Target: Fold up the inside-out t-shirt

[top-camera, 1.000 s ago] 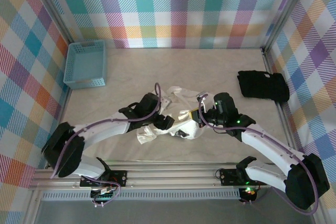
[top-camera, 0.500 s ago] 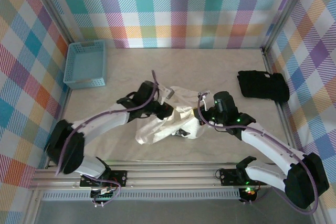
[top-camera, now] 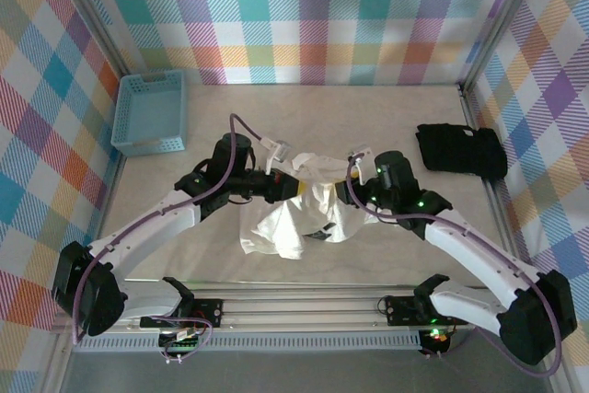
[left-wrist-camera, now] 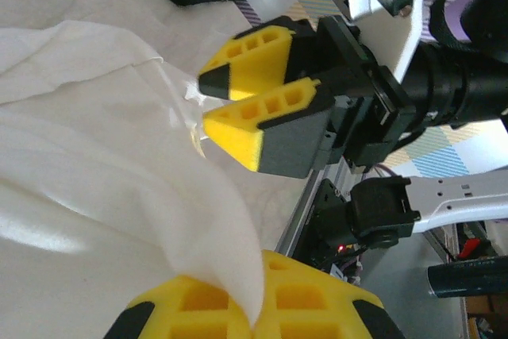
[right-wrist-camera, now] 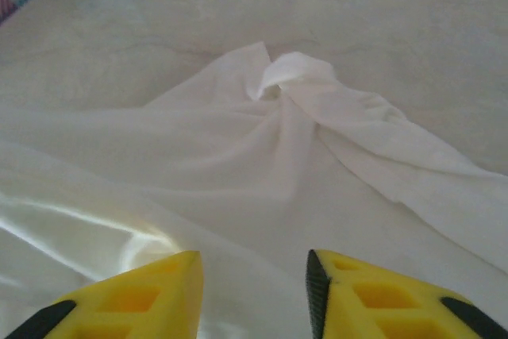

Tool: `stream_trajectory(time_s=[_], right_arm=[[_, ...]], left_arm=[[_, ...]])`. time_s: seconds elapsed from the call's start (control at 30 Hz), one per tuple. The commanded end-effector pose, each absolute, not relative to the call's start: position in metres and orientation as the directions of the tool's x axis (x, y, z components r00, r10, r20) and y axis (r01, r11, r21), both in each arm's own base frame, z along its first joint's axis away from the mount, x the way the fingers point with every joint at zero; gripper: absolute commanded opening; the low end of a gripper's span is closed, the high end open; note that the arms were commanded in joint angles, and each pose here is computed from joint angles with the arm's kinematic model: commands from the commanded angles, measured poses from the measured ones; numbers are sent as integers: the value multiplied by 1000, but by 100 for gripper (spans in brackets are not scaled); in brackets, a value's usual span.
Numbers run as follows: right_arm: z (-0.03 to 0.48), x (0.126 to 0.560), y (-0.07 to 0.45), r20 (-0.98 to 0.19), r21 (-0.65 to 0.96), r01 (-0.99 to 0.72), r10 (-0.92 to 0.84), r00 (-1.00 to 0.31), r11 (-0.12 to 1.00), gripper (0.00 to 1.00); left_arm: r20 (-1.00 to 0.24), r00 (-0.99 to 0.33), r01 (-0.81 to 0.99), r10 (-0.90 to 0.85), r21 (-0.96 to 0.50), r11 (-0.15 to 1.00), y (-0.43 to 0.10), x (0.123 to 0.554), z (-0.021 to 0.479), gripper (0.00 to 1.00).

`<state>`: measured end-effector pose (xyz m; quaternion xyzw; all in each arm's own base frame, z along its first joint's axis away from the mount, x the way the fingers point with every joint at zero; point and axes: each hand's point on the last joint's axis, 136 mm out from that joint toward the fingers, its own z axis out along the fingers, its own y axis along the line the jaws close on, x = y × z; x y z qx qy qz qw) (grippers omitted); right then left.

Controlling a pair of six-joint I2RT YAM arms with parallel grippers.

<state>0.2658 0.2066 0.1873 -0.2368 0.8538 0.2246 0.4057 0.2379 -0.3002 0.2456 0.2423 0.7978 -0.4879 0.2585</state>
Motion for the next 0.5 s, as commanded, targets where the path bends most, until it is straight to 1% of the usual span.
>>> stream_trajectory(time_s=[0.0,0.07,0.2,0.3,0.37,0.47], right_arm=[[186,243,196,-791,132,-613,-290,-539,779,44],[186,230,201,-792,156,-640,-291,-536,753,44],[183,201,225,-767,311,-690,-257,-588,654,43],[179,180,247,-750,391,-721,-256,-609,572,41],[174,176,257,-738,428,-714,-242,-630,554,41],[169,183,271,-712,492,-672,-188,-677,553,43]], left_arm=[[-641,-760,620,104,-668,412,-295,241,252,0],[-635,-767,605,90,-670,430,-292,245,251,0],[-632,-772,589,68,-670,452,-286,251,252,0],[-633,-772,585,62,-668,460,-284,252,252,0],[-633,-771,586,63,-667,461,-284,253,253,0],[-633,-772,586,66,-667,460,-283,252,252,0]])
